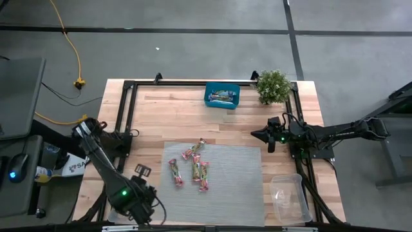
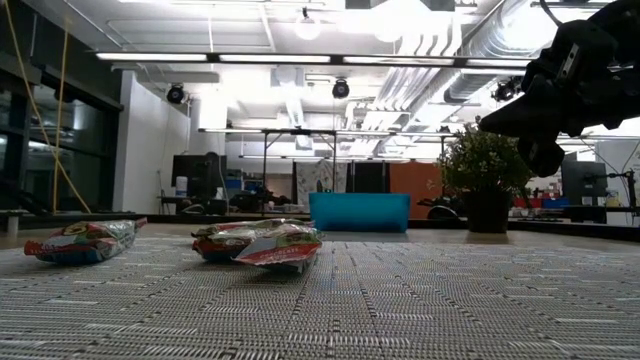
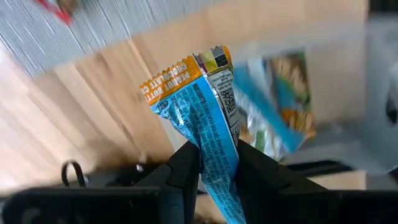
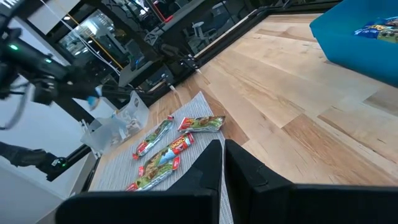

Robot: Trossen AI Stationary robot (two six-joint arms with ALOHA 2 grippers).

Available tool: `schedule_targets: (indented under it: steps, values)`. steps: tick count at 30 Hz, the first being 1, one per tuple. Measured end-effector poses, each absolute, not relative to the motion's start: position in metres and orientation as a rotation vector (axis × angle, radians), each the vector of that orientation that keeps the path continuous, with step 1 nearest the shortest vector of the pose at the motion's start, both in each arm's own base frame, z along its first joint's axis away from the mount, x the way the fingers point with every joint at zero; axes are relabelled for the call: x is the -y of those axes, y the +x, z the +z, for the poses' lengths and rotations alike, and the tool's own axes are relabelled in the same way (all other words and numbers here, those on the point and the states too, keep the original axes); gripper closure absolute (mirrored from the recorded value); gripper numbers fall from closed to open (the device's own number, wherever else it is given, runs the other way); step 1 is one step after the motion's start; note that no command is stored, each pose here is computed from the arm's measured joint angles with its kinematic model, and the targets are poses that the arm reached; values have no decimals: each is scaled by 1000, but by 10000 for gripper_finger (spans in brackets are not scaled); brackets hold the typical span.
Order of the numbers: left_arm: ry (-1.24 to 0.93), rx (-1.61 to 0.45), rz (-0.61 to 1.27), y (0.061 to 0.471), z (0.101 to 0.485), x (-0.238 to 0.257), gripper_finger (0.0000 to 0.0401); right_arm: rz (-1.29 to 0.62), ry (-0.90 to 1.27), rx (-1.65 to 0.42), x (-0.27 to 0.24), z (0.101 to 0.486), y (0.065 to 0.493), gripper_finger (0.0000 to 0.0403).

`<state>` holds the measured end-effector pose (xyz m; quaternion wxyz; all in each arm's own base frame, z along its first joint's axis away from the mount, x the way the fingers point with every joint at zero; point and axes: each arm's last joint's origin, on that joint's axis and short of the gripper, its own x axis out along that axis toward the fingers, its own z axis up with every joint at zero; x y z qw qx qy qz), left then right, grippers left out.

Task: Pick and place Granola Bars by type
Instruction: Put the yellow granola bar into the left transparent bin

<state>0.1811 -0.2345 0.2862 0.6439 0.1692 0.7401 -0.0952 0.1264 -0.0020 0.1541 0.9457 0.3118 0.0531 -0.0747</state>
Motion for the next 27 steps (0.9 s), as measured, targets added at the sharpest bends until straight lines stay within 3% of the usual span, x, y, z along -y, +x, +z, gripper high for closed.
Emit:
schedule_targets:
  steps: [9, 18, 27]
  values:
    - [469, -1748, -225, 153, 253, 236, 313, -153, 635, -108, 2, 154, 126, 402]
    - [379, -1712, -318, 153, 217, 242, 313, -153, 635, -108, 2, 154, 126, 402]
    - [302, -1663, -457, 157, 207, 251, 313, -153, 635, -108, 2, 154, 126, 402]
